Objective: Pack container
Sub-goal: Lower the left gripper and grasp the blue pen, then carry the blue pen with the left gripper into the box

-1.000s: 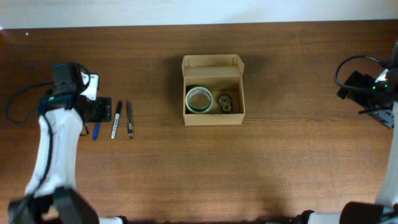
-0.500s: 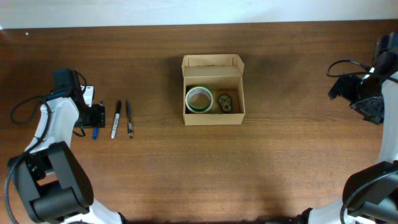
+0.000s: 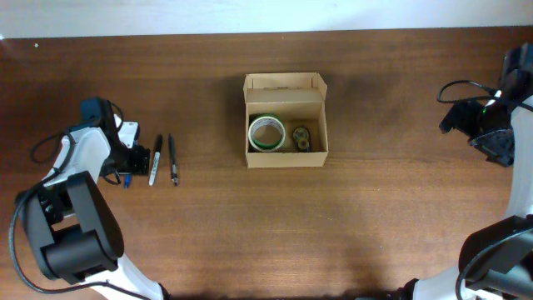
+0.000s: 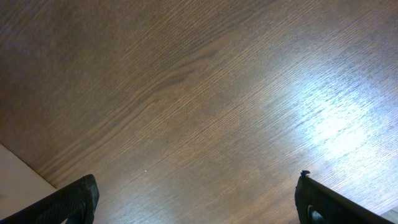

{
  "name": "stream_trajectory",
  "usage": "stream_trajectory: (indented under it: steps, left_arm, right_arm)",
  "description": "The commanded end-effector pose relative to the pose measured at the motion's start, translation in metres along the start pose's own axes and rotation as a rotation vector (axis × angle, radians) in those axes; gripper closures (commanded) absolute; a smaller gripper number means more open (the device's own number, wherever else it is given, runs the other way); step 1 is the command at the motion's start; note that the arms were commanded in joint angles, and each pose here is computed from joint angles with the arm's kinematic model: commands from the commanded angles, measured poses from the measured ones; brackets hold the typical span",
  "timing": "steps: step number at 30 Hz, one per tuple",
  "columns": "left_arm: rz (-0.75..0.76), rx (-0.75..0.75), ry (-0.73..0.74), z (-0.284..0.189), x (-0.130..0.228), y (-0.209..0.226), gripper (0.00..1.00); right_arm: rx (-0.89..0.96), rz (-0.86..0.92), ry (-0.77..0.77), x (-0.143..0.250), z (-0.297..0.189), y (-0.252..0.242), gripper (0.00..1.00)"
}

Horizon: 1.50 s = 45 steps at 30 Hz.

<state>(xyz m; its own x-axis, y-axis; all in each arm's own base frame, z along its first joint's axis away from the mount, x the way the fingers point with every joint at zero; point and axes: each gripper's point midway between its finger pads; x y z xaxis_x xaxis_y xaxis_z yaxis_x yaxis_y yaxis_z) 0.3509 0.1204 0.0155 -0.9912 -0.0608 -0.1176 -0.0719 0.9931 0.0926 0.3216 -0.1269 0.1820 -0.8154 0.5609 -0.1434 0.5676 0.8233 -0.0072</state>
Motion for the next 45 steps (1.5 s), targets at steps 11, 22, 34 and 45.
stream_trajectory:
  steps: [11, 22, 34, 45]
  left_arm:
    - [0.066, 0.027, 0.043, 0.028, -0.012, -0.001, 0.26]
    - [0.038, 0.028, 0.049, 0.029, -0.012, -0.001, 0.83]
    - [0.026, 0.157, -0.015, -0.045, -0.050, -0.012, 0.98]
    - [0.415, 0.191, -0.556, -0.307, -0.117, -0.088, 0.98]
  right_arm:
    - [-0.002, 0.007, 0.013, 0.001, 0.004, -0.001, 0.01]
    - [-0.002, 0.007, 0.013, 0.001, 0.004, -0.001, 0.01]
    - [-0.002, 0.007, 0.012, 0.000, 0.004, -0.001, 0.01]
    - [-0.002, 0.007, 0.013, 0.001, 0.004, -0.001, 0.01]
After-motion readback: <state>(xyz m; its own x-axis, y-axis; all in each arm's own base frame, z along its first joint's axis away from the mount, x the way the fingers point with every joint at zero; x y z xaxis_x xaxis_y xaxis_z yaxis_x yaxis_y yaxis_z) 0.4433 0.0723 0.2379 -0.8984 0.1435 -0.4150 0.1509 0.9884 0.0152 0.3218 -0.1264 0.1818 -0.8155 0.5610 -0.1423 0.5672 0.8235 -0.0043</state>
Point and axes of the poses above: each gripper's point midway between its finger pads, its own z axis out along the fingers, its own y axis along the line the jaws close on, x = y × z, and after that the axes turned 5 degrees about -z, right-handed
